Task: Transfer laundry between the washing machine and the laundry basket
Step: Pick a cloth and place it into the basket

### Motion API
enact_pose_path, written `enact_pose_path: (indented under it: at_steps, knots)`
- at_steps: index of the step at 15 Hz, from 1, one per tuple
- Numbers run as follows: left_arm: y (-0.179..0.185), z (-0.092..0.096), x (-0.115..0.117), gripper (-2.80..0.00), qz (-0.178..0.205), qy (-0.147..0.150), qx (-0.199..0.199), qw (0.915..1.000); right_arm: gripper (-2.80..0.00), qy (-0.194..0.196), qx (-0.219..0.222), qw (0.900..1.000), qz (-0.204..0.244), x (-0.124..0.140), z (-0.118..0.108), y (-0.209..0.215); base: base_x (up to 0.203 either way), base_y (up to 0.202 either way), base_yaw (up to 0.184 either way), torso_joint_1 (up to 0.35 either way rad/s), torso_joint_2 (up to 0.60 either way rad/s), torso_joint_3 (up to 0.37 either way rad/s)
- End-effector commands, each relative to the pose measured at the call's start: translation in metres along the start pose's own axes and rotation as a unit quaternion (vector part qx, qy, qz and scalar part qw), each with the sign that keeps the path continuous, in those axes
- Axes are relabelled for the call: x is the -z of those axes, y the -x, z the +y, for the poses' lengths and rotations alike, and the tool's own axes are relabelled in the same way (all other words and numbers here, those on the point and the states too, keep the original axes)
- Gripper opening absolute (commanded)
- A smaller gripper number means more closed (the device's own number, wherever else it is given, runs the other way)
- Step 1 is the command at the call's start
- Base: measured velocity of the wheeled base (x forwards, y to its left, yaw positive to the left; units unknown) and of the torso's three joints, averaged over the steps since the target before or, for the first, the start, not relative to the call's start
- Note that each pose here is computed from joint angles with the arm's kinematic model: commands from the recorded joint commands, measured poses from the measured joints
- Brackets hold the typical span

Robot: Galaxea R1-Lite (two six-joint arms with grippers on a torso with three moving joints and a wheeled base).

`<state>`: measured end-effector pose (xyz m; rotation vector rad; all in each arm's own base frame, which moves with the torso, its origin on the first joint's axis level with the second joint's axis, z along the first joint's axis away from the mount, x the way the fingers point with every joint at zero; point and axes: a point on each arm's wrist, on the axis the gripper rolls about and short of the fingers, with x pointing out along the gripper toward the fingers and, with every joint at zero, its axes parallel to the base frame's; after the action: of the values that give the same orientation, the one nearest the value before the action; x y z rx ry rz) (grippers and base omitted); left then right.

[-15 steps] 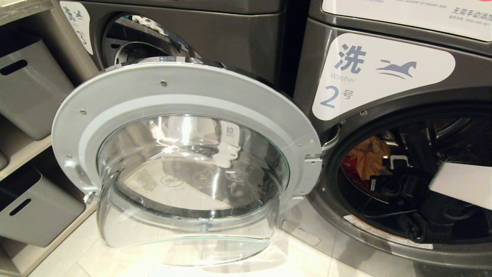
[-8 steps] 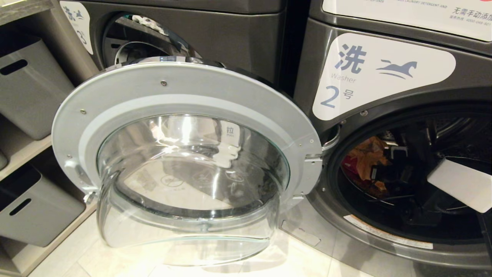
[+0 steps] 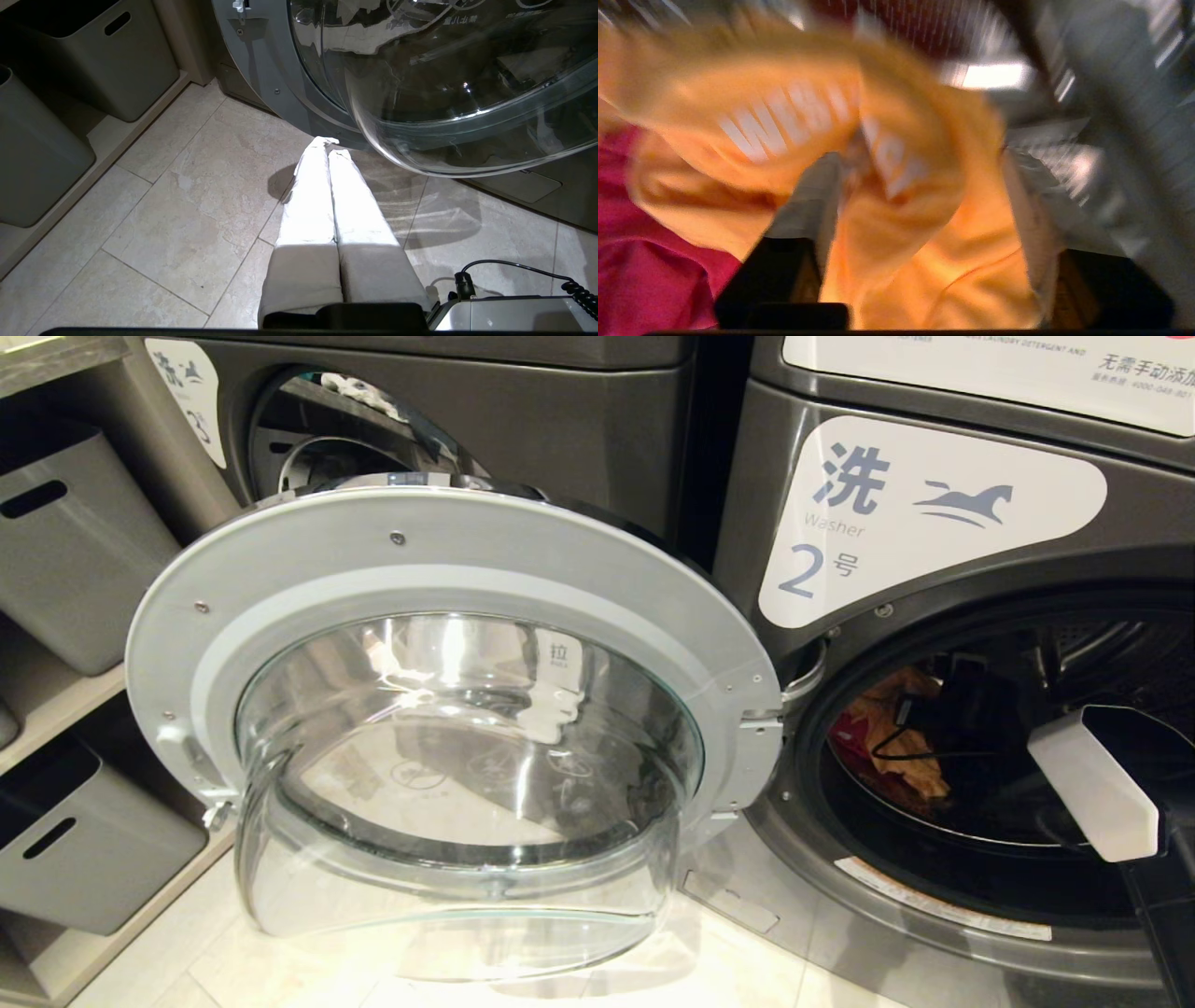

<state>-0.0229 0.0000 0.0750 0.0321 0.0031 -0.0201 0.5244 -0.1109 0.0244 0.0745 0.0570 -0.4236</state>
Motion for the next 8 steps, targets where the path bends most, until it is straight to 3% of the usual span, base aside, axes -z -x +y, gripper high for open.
enact_pose_path:
  at_steps: [1, 5, 8]
  knots:
    - [0.0, 0.0, 0.0, -2.8, 0.001, 0.0, 0.0, 1.0, 0.0, -0.033, 0.014, 0.997, 0.066, 0.031, -0.005, -0.014, 0.0, 0.0, 0.0, 0.0, 0.0, 0.0]
    - [0.0, 0.0, 0.0, -2.8, 0.001, 0.0, 0.0, 1.0, 0.0, -0.067, 0.017, 0.992, 0.103, 0.062, -0.006, -0.022, 0.0, 0.0, 0.0, 0.0, 0.0, 0.0]
    - [0.0, 0.0, 0.0, -2.8, 0.001, 0.0, 0.0, 1.0, 0.0, -0.106, -0.026, 0.987, 0.118, 0.069, 0.002, -0.02, 0.0, 0.0, 0.0, 0.0, 0.0, 0.0]
